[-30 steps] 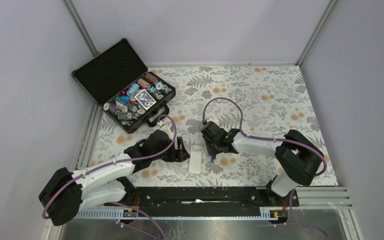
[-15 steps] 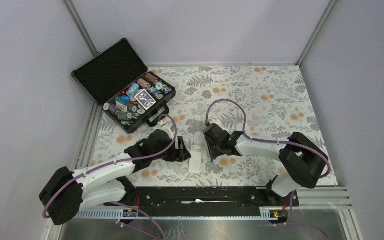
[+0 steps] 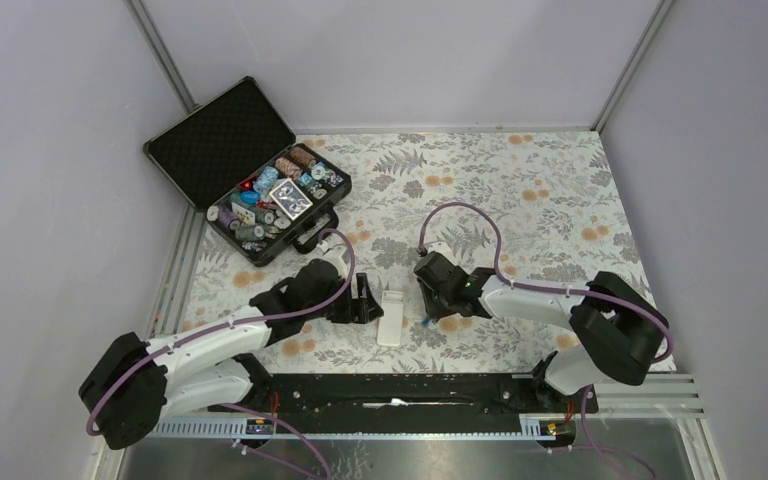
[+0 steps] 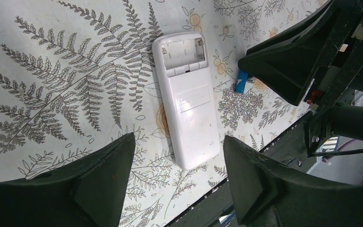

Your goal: Load the batteries into the remote control

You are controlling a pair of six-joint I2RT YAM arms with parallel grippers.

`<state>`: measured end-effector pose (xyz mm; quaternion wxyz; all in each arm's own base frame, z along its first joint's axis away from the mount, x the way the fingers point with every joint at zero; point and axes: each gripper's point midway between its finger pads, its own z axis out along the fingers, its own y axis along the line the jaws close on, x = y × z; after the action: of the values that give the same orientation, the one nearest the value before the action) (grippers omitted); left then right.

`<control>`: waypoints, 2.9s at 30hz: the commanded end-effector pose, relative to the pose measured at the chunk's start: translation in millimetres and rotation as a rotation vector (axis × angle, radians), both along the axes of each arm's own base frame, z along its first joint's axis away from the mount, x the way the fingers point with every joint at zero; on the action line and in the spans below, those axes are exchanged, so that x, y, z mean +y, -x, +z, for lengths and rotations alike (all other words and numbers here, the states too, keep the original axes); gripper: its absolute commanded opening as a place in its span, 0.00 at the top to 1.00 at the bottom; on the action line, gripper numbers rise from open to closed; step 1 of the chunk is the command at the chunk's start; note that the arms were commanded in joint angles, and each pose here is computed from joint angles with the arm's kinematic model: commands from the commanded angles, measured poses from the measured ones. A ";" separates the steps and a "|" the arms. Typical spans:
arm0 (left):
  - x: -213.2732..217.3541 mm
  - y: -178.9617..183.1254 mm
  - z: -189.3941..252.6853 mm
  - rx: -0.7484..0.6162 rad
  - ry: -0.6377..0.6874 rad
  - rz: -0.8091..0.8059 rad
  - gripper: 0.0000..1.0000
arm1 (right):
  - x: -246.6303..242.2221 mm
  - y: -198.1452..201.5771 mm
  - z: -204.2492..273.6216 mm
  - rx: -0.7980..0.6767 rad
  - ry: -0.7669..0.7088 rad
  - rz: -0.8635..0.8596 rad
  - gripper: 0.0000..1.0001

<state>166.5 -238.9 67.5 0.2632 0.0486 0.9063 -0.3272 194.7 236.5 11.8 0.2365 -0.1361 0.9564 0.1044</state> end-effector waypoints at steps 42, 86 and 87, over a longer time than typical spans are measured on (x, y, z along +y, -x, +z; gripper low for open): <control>-11.9 -0.6 9.5 -0.015 0.060 -0.044 0.23 | -1.5 28.5 35.6 -0.059 0.091 0.298 0.48; -9.7 4.5 23.7 -0.044 0.116 -0.081 0.17 | 5.6 33.0 12.3 -0.155 0.238 0.868 0.44; -9.4 4.8 24.0 -0.044 0.119 -0.082 0.17 | 5.2 33.0 11.8 -0.155 0.241 0.875 0.44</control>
<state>160.7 -245.9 82.5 0.2571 0.0659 0.8902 -0.3702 161.5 238.2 24.1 0.2215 -0.5387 0.8097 0.0716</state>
